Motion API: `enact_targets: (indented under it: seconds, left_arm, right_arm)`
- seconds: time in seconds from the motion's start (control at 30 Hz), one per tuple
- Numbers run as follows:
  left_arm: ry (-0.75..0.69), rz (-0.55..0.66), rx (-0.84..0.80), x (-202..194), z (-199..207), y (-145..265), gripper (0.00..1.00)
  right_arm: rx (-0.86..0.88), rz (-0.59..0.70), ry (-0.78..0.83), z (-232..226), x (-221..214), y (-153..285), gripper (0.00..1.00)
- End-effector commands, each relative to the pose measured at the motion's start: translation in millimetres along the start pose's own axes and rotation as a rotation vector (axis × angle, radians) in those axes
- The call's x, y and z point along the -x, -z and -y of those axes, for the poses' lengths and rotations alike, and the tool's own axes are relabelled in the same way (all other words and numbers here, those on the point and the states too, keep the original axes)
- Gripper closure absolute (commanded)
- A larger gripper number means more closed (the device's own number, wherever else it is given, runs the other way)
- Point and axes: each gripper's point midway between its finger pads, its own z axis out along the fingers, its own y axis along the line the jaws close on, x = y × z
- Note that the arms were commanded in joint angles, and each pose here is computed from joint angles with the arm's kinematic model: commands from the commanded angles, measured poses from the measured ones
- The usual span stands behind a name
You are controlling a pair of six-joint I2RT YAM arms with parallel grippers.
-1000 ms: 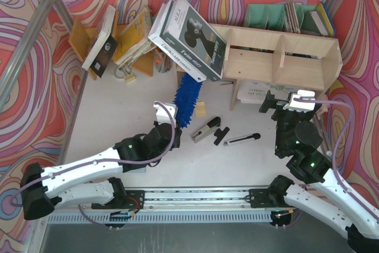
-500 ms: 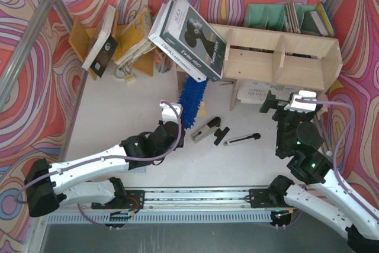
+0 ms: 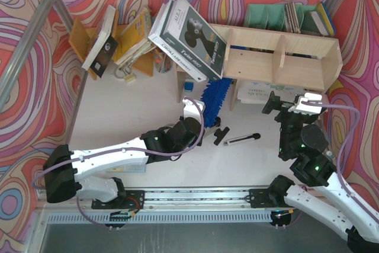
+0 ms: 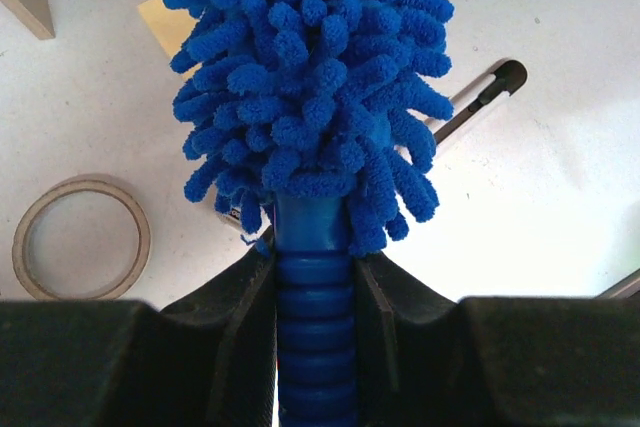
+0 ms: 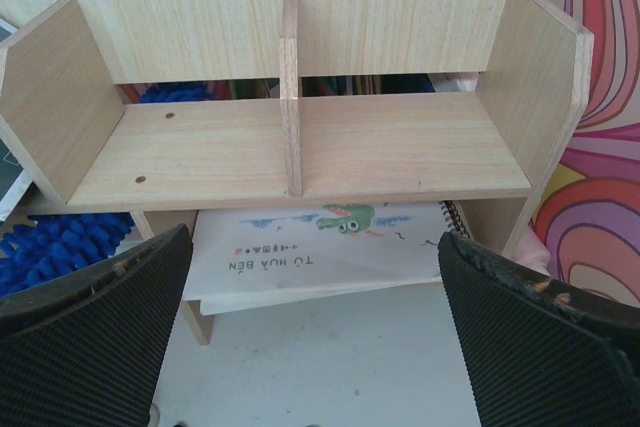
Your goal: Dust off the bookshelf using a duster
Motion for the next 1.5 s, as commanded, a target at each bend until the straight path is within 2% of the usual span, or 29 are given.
enact_targets:
  seconds: [0.0,0.4,0.63,0.87,0.97,1.1,1.47]
  left_arm:
    - [0.02,0.111,-0.097,38.8,29.2,4.4,1.0]
    - [0.022,0.144,-0.008,31.9,-7.4,24.4,1.0]
    - [0.008,0.163,0.093,24.6,-47.1,45.5,1.0]
    - [0.026,0.188,0.264,23.0,-108.0,77.4,1.0]
    - [0.032,0.198,0.286,21.0,-118.9,82.7,1.0]
    - [0.039,0.196,0.271,20.9,-116.5,81.5,1.0]
    - [0.057,0.147,0.095,29.3,-62.3,48.6,1.0]
  right_arm:
    - [-0.004,0.012,-0.034,5.2,6.9,2.5,0.01]
    - [-0.005,-0.001,-0.001,-0.2,1.9,-1.3,0.01]
    - [-0.004,0.002,0.027,-5.5,-0.4,-5.2,0.01]
    - [-0.015,-0.014,0.058,-8.6,-4.2,-8.8,0.01]
    - [-0.02,-0.011,0.059,-7.5,-3.7,-8.8,0.01]
    - [-0.022,-0.009,0.057,-6.9,-3.5,-8.6,0.01]
    - [-0.008,-0.003,0.013,-3.9,1.8,-4.6,0.01]
